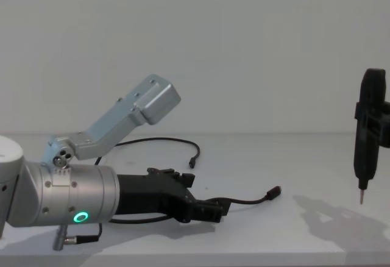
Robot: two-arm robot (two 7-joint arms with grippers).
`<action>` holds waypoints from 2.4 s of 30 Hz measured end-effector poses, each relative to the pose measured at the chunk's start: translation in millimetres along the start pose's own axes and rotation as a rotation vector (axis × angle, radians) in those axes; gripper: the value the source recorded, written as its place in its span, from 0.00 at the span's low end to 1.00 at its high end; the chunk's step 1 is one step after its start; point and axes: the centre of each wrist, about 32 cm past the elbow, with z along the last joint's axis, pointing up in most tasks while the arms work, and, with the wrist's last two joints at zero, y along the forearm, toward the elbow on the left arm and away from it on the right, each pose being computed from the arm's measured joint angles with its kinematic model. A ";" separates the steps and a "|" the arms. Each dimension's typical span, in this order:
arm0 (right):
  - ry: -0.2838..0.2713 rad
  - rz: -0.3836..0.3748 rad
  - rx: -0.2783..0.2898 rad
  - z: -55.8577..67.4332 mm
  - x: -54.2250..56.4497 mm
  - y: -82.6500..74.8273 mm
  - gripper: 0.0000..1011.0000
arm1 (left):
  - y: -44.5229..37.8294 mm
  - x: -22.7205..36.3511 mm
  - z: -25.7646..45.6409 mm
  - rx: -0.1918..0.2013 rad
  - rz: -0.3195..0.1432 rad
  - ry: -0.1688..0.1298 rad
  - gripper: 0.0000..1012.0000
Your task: Pick up the data cable with the one hand.
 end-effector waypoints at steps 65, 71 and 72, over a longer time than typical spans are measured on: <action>0.000 0.000 0.000 0.0 0.0 0.0 0.27 | 48.9 6.5 42.2 -0.230 0.122 -0.023 0.04; 0.000 0.000 0.000 0.0 0.0 0.0 0.27 | 74.4 4.7 48.7 -0.244 0.126 -0.063 0.04; 0.000 0.000 0.000 0.0 0.0 0.0 0.27 | 78.3 4.5 49.1 -0.243 0.125 -0.069 0.04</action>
